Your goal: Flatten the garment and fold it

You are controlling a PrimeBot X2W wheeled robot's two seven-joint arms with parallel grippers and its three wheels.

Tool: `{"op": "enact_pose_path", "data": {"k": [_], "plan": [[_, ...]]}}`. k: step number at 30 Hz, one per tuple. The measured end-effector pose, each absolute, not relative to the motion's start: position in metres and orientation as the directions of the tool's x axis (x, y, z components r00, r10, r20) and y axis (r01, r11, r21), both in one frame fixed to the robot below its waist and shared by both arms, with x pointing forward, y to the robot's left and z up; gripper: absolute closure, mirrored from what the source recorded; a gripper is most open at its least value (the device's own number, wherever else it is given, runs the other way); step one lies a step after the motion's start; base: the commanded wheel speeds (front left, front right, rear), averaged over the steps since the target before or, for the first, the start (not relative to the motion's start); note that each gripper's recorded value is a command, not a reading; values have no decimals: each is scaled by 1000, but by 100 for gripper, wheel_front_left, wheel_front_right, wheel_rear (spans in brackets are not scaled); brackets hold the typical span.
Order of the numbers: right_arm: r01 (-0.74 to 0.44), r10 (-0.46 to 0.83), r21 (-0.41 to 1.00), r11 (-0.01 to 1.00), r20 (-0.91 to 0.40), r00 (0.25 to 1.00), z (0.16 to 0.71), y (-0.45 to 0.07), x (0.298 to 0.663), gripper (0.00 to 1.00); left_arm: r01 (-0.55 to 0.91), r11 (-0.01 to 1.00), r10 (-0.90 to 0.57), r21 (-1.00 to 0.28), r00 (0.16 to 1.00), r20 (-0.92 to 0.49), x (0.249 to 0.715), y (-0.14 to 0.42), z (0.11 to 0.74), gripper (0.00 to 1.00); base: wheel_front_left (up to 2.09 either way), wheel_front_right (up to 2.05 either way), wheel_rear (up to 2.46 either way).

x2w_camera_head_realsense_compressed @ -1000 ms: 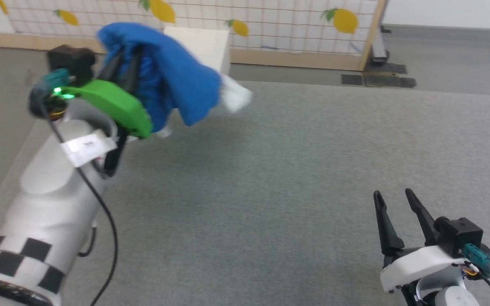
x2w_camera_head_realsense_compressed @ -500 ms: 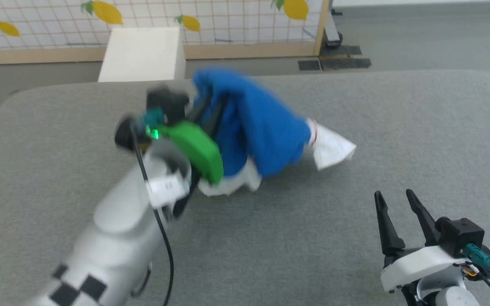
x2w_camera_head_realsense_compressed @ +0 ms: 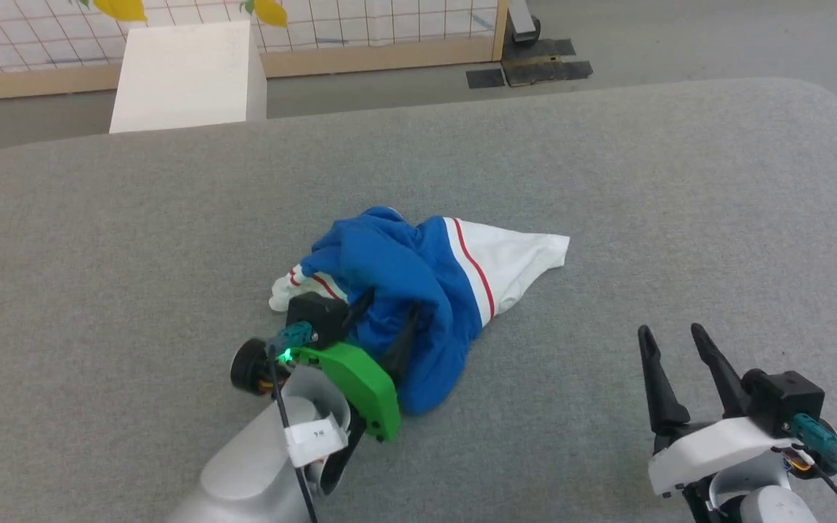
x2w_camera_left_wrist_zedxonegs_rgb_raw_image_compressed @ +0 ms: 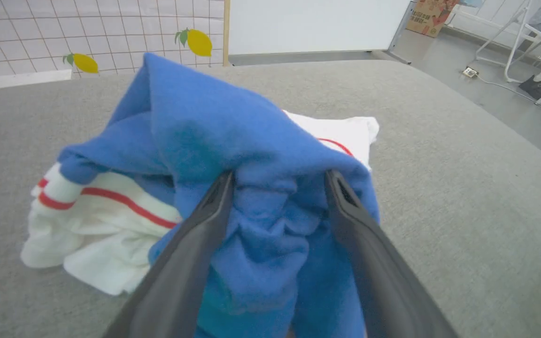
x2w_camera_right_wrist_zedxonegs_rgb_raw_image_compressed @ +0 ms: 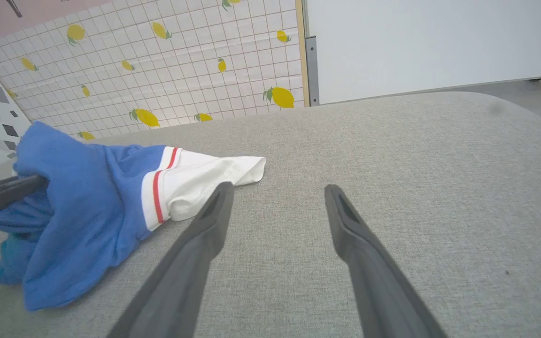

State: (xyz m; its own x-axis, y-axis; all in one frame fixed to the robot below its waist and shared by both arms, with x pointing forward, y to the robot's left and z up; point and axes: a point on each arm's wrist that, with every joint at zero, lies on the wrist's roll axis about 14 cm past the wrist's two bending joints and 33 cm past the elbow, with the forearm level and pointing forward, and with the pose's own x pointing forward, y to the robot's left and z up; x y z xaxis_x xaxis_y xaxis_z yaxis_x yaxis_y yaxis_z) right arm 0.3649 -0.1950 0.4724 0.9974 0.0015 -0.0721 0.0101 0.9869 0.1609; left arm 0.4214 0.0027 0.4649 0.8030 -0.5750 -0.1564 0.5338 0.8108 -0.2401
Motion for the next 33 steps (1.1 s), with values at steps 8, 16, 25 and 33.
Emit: {"op": "enact_pose_path", "data": {"k": [8,16,25,33], "plan": [[-15,22,163,987,-42,999,482,-189,370,0,518,826,-498,-223,856,141,422,20,557,0,0,0,0],[-49,54,163,985,-28,998,489,-178,373,0,293,928,-262,-230,952,157,412,105,557,0,0,0,0],[-63,65,103,993,-15,998,499,-178,370,0,75,976,-69,-207,997,34,390,184,515,0,0,0,0],[-59,58,56,997,9,998,514,-182,366,0,39,978,-32,-207,999,38,385,199,515,0,0,0,0]]}}
